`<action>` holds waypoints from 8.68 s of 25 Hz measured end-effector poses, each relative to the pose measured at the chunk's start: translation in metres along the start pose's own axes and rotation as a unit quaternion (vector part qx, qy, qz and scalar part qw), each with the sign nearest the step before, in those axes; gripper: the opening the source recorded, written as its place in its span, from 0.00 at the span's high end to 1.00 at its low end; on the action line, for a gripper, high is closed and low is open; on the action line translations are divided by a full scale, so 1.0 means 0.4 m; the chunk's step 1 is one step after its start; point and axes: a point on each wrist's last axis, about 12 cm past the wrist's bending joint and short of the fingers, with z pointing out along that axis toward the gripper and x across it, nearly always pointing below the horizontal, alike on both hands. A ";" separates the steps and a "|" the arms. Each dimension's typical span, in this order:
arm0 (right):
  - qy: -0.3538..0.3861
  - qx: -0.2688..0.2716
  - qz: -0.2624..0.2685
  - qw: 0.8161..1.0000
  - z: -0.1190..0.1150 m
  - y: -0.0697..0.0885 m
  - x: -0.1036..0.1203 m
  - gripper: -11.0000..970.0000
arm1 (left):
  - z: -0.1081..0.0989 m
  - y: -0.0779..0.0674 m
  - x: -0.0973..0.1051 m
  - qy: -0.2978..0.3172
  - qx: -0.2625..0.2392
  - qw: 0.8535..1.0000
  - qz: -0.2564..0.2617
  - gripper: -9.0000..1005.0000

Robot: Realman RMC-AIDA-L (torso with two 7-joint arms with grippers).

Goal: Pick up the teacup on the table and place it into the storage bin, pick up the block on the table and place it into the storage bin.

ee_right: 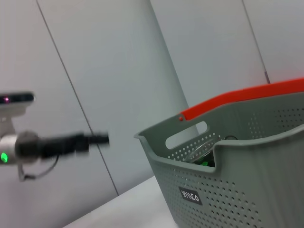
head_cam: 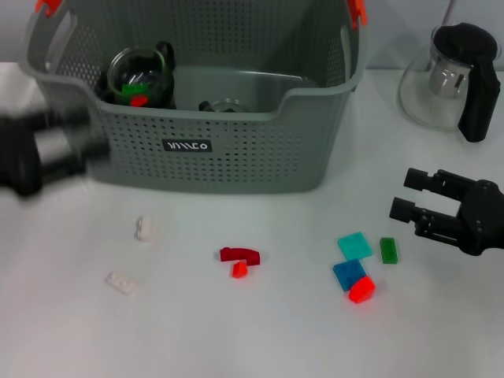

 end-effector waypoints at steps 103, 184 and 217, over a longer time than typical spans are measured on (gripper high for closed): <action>0.001 0.006 0.004 1.000 -0.008 0.001 0.007 0.21 | 0.089 -0.032 0.307 0.203 -0.033 0.976 0.075 0.49; 0.000 0.007 0.000 1.000 -0.003 -0.004 0.001 0.21 | 0.338 0.122 -0.332 0.192 -0.220 0.954 0.067 0.42; -0.003 0.005 0.007 1.000 -0.002 0.003 0.008 0.21 | 0.068 -0.018 0.174 0.132 0.019 0.991 0.008 0.43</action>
